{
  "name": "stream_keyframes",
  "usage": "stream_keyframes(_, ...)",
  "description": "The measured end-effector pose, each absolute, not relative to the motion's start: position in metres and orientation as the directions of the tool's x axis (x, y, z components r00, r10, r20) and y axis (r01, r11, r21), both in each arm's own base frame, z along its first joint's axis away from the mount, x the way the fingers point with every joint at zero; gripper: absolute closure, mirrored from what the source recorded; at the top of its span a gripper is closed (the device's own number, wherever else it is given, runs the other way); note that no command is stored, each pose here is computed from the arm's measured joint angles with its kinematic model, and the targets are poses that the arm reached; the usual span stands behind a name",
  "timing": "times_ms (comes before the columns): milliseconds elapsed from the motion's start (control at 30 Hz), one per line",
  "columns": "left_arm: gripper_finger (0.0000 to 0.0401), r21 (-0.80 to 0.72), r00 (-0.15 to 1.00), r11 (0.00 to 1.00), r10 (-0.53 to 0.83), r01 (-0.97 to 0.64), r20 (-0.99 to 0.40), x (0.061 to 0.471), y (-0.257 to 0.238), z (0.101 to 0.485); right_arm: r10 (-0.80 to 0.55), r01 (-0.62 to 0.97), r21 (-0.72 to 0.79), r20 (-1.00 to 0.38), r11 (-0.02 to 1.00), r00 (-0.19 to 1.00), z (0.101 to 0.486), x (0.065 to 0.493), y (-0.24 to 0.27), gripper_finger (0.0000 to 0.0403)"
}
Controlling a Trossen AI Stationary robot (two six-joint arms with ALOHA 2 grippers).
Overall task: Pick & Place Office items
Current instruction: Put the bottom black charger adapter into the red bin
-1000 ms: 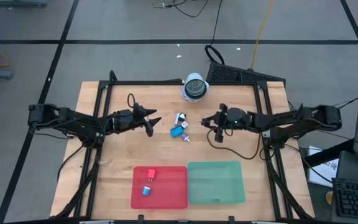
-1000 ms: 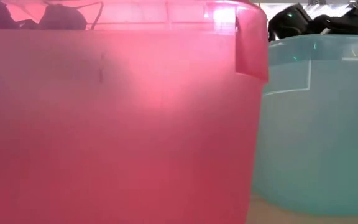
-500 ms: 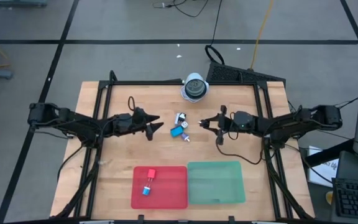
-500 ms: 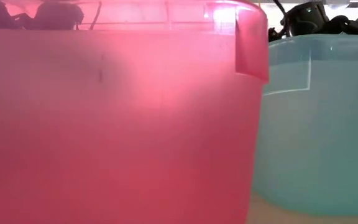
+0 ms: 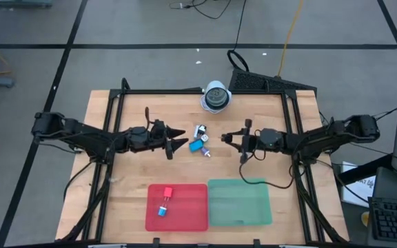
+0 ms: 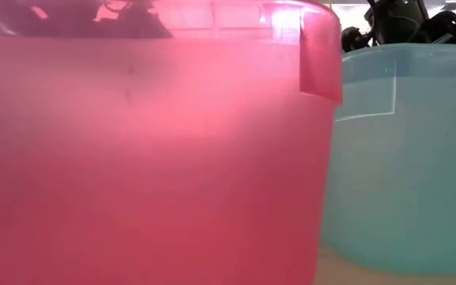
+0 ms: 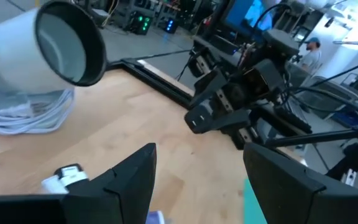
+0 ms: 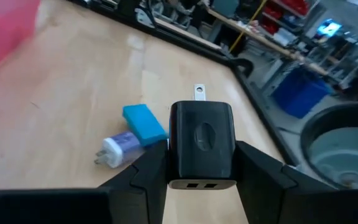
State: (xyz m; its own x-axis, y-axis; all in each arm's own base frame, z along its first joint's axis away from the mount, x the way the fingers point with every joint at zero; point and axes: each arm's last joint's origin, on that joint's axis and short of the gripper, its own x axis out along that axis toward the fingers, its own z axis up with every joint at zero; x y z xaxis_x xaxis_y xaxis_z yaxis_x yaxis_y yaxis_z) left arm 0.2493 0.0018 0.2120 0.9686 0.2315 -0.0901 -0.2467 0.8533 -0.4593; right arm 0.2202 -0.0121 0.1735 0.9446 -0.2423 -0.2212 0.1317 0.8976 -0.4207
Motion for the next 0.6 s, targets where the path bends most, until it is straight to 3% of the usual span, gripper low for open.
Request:
stream_keyframes(267,0.016,-0.543,0.958,0.789,0.248,-0.287,-0.147,0.293,0.006,0.206,-0.385,0.223,-0.58,-0.171,0.783,0.907,0.178,0.22,-0.002,0.026)
stream_keyframes(600,0.016,-0.615,0.955,0.73,0.233,-0.296,-0.183,0.358,0.021,0.193,-0.409,0.233,-0.625,-0.152,0.745,0.9,0.179,0.219,0.004,0.026)
